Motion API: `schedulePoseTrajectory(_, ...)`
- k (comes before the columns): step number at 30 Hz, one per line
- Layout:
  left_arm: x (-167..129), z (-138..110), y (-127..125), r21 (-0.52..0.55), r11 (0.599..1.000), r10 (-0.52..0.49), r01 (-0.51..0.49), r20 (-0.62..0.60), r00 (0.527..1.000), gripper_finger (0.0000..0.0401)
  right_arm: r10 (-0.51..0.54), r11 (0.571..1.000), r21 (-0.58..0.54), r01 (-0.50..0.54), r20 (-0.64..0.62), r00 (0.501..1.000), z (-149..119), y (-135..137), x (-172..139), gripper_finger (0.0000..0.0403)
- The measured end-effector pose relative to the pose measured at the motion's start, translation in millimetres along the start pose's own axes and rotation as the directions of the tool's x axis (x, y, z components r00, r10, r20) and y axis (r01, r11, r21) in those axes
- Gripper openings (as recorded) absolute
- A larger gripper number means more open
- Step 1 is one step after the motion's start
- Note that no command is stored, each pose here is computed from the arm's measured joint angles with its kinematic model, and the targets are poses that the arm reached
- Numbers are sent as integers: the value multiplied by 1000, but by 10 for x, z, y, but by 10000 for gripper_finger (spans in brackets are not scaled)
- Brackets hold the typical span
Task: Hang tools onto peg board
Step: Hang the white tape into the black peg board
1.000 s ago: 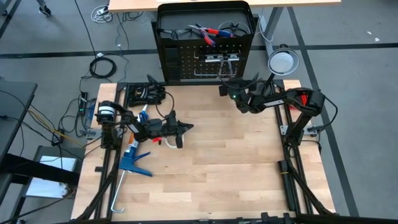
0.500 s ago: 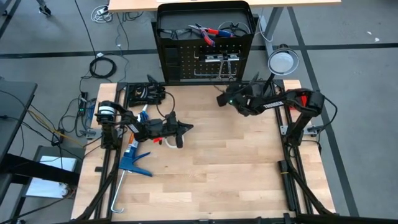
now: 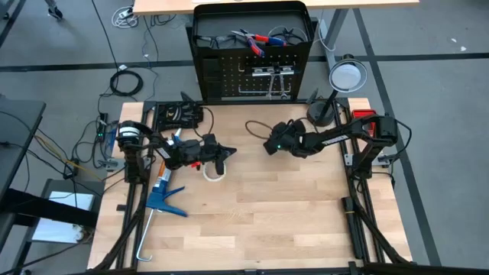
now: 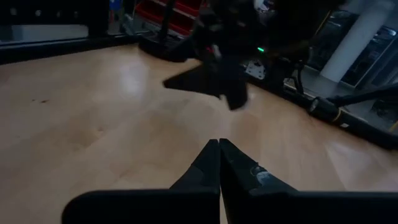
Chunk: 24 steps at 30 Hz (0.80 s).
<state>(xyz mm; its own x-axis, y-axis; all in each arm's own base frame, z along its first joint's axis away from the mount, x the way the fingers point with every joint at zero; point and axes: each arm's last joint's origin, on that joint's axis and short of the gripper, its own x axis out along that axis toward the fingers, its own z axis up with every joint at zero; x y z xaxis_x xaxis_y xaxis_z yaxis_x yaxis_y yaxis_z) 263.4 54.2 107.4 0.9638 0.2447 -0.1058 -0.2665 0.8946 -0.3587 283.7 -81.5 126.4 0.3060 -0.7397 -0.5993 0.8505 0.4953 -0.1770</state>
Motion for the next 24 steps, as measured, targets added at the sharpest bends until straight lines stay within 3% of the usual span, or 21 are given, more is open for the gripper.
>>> schedulePoseTrajectory(6, 2, 16, 159, -24, 999, 39, -40, -34, 999, 0, 56, 998, -18, -56, 9, 998, -113, 132, -134, 348)
schedulePoseTrajectory(15, 28, 67, 249, 25, 996, 82, -81, -15, 997, 0, 67, 996, -53, -68, -31, 997, -506, 50, -191, 348)
schedulePoseTrajectory(24, 237, 115, 243, 107, 989, 109, -100, -80, 991, 0, 119, 991, -55, -122, -48, 992, -516, 65, -194, 348)
